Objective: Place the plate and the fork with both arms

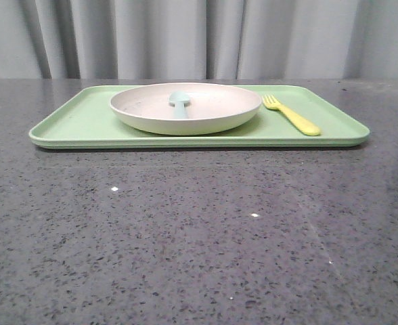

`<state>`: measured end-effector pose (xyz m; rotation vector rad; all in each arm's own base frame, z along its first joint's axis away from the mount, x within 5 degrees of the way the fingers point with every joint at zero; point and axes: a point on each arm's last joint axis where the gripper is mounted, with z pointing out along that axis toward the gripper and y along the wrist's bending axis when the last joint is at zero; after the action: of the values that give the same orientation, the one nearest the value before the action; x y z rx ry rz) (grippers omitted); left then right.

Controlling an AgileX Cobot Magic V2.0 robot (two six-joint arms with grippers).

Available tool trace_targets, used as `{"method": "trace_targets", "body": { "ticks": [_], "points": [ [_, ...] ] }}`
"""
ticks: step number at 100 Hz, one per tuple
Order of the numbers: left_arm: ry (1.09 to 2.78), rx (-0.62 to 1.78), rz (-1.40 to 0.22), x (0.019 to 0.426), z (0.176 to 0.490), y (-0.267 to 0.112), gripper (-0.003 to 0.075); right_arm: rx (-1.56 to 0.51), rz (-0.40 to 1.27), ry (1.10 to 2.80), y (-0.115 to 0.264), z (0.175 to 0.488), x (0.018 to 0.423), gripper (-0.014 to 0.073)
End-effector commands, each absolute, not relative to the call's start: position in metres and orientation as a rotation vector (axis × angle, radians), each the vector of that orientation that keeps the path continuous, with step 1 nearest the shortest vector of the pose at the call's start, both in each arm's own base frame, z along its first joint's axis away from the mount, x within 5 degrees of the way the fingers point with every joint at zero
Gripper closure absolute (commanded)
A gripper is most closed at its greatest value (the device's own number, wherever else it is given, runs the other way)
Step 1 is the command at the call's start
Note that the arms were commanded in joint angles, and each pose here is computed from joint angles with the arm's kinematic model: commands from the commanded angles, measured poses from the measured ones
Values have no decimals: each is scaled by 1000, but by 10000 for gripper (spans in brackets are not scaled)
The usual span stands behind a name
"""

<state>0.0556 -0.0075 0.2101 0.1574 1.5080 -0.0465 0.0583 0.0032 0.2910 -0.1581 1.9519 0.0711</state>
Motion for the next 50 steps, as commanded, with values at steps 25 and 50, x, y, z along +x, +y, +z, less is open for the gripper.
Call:
{"method": "trace_targets", "body": {
  "ticks": [25, 50],
  "points": [
    [1404, 140, -60, 53, 216, -7, 741, -261, 109, 1703, 9, 248, 48, 715],
    [1404, 140, -60, 53, 216, -7, 741, -146, 111, 1656, 8, 225, 45, 715]
  ]
}}
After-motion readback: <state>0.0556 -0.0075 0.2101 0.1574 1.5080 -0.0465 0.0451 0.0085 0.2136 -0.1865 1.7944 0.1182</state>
